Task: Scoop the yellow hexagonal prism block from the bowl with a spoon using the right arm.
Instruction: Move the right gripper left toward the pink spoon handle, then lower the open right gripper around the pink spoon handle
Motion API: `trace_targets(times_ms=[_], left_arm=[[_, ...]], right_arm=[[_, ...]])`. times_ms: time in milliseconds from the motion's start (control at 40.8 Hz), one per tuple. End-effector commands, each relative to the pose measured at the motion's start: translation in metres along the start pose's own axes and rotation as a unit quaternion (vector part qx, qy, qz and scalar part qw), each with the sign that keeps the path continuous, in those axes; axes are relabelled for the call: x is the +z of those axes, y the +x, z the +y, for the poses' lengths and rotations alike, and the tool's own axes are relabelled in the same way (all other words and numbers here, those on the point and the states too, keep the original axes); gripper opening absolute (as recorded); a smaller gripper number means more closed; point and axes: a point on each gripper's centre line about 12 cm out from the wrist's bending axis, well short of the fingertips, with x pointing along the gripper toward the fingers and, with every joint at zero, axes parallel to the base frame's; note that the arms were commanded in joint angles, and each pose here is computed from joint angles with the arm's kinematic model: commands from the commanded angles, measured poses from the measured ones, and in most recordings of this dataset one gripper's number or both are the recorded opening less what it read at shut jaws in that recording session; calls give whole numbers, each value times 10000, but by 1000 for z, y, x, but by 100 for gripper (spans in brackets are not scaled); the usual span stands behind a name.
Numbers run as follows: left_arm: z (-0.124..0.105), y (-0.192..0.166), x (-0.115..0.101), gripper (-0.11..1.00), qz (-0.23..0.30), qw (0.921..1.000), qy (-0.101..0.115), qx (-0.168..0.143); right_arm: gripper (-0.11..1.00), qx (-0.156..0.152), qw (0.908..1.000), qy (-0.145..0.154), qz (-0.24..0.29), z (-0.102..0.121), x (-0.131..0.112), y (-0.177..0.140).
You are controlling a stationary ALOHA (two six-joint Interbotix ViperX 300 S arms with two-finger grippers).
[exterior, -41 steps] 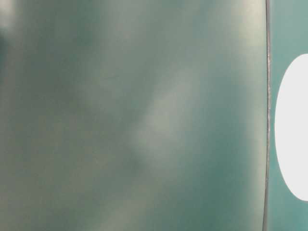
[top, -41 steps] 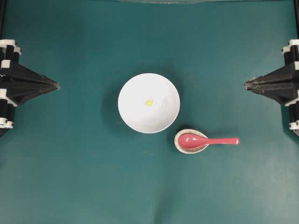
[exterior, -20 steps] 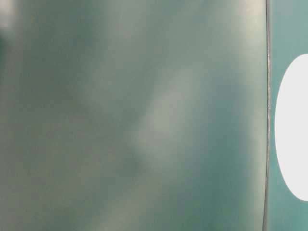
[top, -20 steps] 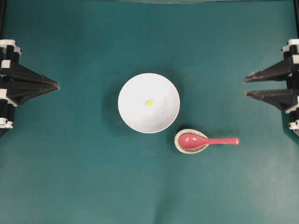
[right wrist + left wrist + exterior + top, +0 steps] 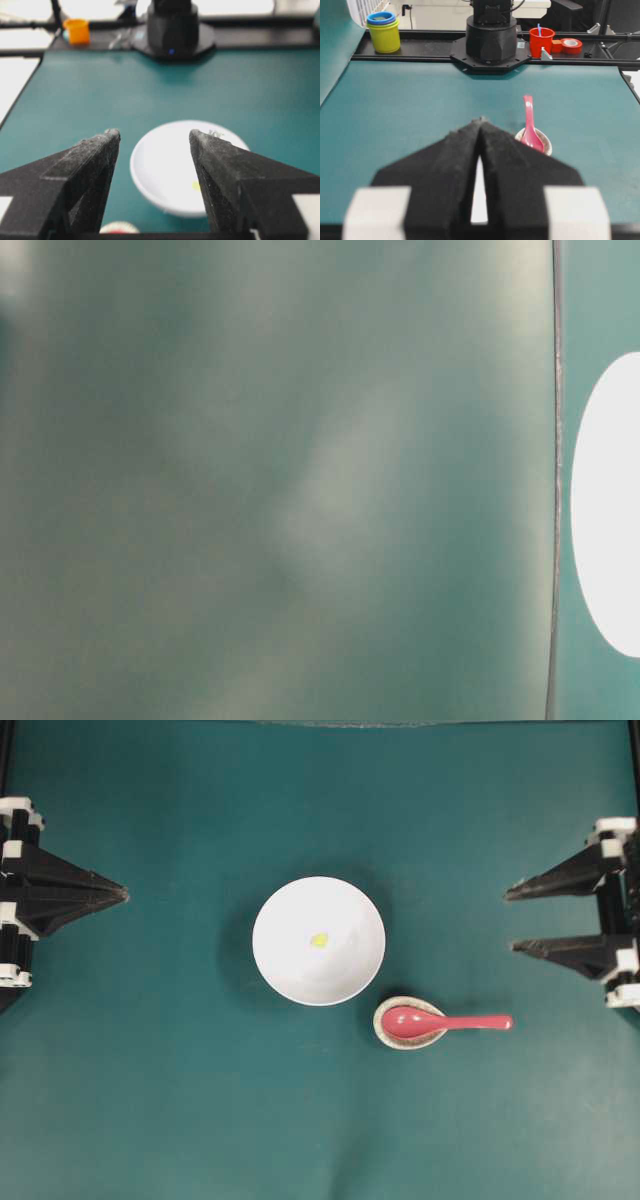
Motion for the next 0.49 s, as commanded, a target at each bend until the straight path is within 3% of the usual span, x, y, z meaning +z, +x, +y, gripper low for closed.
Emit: trace_targets(times_ms=[0,466], left_arm=[[1,3,11,1,-130,9999,31,20],[1,3,9,1,-92,10000,24,20]], right_arm=[[61,40,9999,96,90,2,-5,7],[61,102,9966,538,611,16,-69,31]])
